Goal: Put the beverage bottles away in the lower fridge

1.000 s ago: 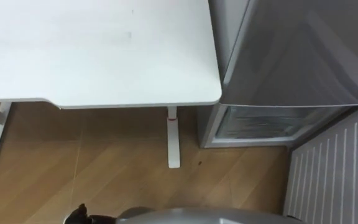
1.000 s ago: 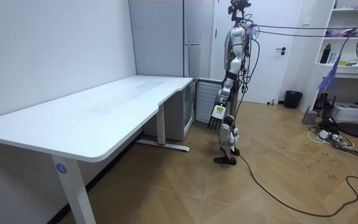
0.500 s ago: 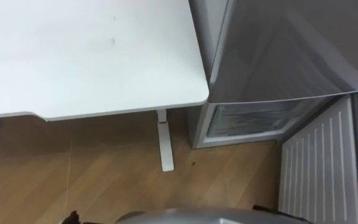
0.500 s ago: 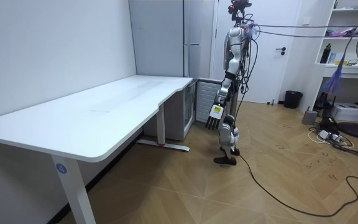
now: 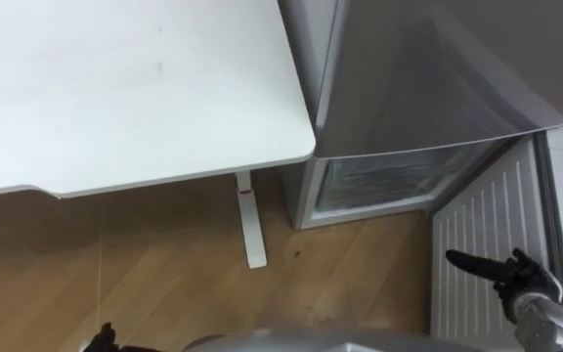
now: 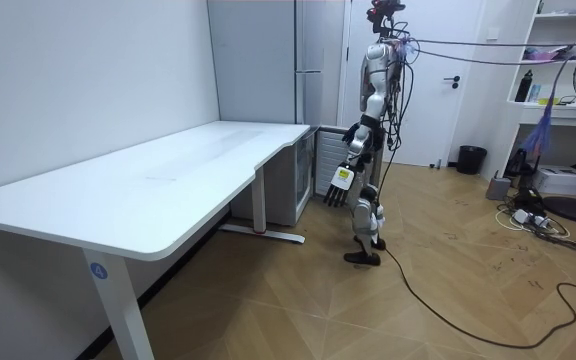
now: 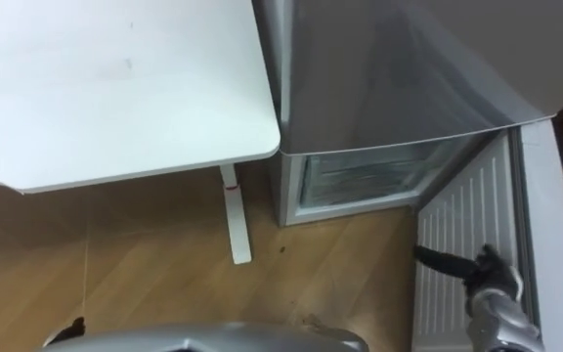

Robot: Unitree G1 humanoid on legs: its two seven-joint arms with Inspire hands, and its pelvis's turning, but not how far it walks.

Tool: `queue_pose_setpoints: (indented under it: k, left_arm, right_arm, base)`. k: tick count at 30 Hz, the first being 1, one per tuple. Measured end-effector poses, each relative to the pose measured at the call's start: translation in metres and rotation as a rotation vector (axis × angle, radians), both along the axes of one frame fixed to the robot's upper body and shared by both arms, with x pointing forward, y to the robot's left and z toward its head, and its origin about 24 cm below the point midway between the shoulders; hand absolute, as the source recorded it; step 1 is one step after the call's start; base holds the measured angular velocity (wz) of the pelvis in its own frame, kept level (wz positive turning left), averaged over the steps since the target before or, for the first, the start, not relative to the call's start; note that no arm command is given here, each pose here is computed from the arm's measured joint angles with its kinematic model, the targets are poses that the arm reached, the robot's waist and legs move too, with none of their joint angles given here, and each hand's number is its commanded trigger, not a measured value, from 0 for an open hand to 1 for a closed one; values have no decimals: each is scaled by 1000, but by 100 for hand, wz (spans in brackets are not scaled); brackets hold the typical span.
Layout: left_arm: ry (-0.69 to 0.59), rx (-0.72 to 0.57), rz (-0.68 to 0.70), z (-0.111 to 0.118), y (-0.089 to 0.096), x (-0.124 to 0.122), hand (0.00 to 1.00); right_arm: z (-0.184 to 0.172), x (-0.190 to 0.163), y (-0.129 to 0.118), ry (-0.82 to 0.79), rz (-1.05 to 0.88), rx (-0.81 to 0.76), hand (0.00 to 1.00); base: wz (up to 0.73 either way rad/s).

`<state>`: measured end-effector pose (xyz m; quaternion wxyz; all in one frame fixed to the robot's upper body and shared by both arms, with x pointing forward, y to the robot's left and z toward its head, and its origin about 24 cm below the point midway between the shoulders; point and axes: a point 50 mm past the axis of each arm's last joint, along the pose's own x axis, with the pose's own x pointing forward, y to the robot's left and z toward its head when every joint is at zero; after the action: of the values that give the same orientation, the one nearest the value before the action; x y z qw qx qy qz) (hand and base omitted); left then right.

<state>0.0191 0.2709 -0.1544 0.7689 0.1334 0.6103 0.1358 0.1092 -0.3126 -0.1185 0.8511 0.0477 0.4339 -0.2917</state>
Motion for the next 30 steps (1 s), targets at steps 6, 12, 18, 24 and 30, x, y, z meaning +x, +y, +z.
queue_pose_setpoints:
  k: [6,12,18,24,30]
  left_arm:
    - [5,16,-7,2,6,-5,0]
    - [-16,26,-18,4,9,-1,0]
    - [-21,44,-57,5,10,2,0]
    - [-19,48,-57,6,11,0,0]
    - [-8,45,-60,6,12,-3,0]
  right_arm:
    - [14,3,-17,10,63,-140,0]
    - [17,7,-19,-20,54,-175,0]
    - [26,12,-27,-37,75,-218,0]
    - [38,21,-35,-72,109,-270,0]
    - [71,51,-35,-182,240,-425,0]
  base:
    - [-7]
    - [-7]
    - [-4]
    - [-2]
    - [-2]
